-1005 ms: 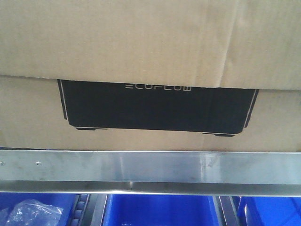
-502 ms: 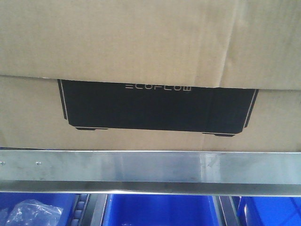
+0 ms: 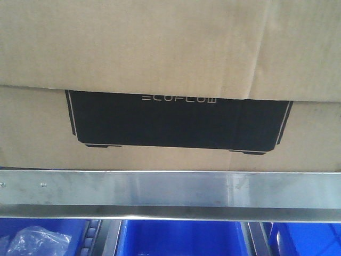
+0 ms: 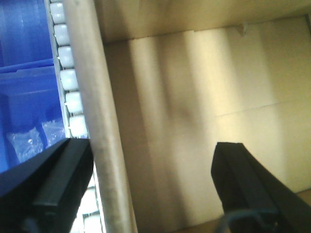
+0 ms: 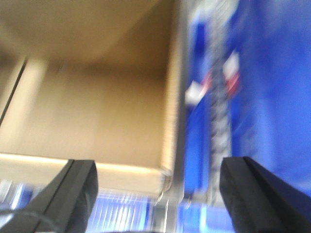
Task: Grab box from left shelf to table start
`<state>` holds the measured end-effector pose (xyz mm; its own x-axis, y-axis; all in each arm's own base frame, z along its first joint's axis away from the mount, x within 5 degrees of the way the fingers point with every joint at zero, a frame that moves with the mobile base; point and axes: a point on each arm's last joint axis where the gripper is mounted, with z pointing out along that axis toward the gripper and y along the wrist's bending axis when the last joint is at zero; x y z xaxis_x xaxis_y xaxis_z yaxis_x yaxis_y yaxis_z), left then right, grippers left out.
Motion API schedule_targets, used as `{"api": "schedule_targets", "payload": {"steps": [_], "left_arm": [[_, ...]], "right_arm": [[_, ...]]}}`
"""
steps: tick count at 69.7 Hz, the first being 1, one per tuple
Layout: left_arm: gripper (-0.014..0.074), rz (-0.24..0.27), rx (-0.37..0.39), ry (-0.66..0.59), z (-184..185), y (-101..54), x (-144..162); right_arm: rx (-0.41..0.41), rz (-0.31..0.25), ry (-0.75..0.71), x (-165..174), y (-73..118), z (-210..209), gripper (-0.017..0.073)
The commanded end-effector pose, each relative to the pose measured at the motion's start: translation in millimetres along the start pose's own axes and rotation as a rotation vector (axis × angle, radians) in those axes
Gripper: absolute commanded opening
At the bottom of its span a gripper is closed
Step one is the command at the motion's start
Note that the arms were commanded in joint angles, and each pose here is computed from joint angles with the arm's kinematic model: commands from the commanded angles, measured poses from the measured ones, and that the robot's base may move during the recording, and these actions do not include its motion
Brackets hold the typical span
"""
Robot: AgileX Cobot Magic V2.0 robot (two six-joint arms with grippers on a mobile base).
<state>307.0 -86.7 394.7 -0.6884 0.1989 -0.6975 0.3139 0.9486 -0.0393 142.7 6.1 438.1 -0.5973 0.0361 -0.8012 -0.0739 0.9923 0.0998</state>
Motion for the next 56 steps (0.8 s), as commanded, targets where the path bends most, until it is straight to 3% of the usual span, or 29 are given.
{"api": "schedule_targets", "payload": {"steps": [1, 11, 56], "left_arm": [[0.0404, 0.003, 0.003, -0.136, -23.0, -3.6, -14.5], [0.0404, 0.004, 0.001, -0.138, -23.0, -3.5, -14.7], [0.0404, 0.004, -0.009, -0.247, -20.7, -2.3, -25.3]], "right_arm": [[-0.012, -0.008, 0.026, -20.9, -1.6, 13.1, 0.0613], [-0.013, 0.006, 0.117, -34.1, -7.9, 47.5, 0.0613], [0.012, 0.014, 0.173, -85.4, -27.3, 141.6, 0.0613]]}}
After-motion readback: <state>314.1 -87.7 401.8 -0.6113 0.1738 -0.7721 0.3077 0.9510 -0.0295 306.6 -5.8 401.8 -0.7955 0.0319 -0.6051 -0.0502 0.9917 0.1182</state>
